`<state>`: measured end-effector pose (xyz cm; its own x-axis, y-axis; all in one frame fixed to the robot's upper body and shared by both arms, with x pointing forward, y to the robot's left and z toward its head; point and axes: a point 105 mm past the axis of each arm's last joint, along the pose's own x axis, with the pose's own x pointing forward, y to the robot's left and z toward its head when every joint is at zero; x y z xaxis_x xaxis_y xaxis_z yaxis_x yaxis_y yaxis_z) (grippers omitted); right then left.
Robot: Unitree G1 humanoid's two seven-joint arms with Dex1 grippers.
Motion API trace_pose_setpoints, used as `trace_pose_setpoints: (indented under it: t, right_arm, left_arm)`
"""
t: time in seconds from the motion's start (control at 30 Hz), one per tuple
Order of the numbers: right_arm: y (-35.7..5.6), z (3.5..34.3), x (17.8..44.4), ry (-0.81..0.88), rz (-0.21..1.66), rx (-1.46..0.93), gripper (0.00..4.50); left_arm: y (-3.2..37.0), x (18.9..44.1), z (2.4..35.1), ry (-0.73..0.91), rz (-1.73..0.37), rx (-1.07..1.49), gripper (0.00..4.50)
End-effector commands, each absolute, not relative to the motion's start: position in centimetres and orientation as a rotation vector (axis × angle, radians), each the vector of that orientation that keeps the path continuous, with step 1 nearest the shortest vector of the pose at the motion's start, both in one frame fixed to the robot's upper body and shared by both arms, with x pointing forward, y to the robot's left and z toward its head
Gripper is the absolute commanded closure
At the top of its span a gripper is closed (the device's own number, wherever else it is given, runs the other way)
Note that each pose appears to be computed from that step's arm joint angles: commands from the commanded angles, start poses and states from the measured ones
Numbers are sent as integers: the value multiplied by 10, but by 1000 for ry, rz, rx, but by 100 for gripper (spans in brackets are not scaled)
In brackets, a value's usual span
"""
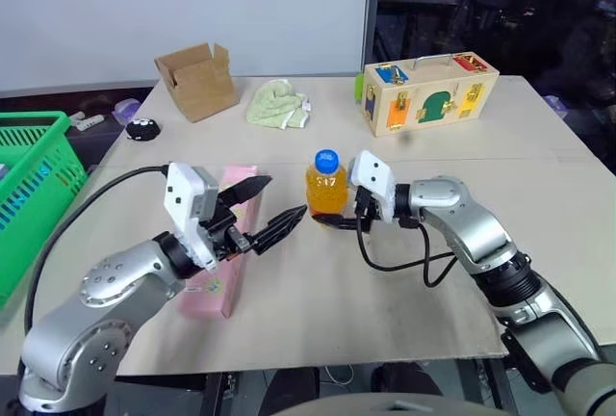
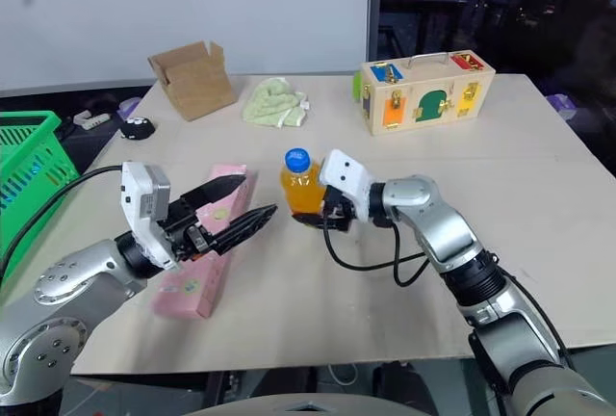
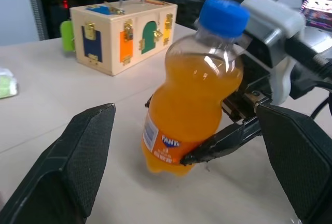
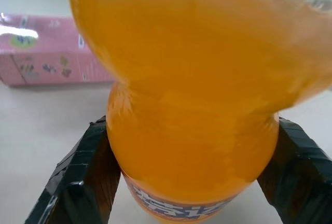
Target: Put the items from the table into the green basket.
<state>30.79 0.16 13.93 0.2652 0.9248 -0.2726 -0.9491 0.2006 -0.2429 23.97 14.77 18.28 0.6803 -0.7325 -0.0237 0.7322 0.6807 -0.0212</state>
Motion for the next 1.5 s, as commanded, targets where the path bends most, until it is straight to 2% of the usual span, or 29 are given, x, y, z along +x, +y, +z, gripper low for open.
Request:
trace_pose_setpoints:
  t: [0.03, 0.43, 0.5, 0.67, 0.8, 0.87, 0.93, 1.0, 1.03, 1.07, 1.33, 1.37, 1.47, 1.5]
  right_arm:
    - [12, 166, 300, -48, 1356, -424, 138]
    - [21, 175, 295, -87, 1423, -459, 138]
    - [22, 175, 294, -90, 1434, -469, 138]
    - [24, 175, 291, -95, 1461, -502, 138]
    - [24, 175, 291, -98, 1471, -532, 138]
    - [24, 174, 291, -95, 1472, -531, 138]
    - [24, 175, 291, -95, 1471, -532, 138]
    - [24, 175, 291, -97, 1469, -533, 138]
    - [24, 175, 291, -98, 1470, -533, 138]
    - [24, 175, 291, -99, 1471, -534, 138]
    - [25, 175, 291, -99, 1478, -527, 138]
    - [25, 175, 292, -99, 1477, -526, 138]
    - [24, 175, 292, -97, 1473, -521, 138]
    - [24, 175, 292, -94, 1471, -516, 138]
  left_arm:
    - [145, 244, 190, -6, -842, 30, 0]
    - [133, 254, 178, 9, -892, 82, 0]
    - [131, 256, 177, 4, -894, 81, 56]
    - [125, 258, 170, 10, -912, 77, 56]
    - [125, 261, 169, -1, -913, 78, 169]
    - [124, 261, 170, -14, -919, 73, 178]
    - [125, 262, 171, -22, -917, 69, 178]
    - [125, 263, 171, -30, -912, 86, 76]
    - [125, 264, 170, -34, -910, 93, 53]
    - [124, 265, 170, -37, -907, 104, 8]
    - [121, 268, 167, -45, -906, 107, 8]
    - [121, 267, 167, -44, -910, 96, 60]
    - [121, 266, 169, -55, -910, 81, 161]
    - [121, 266, 170, -59, -911, 78, 167]
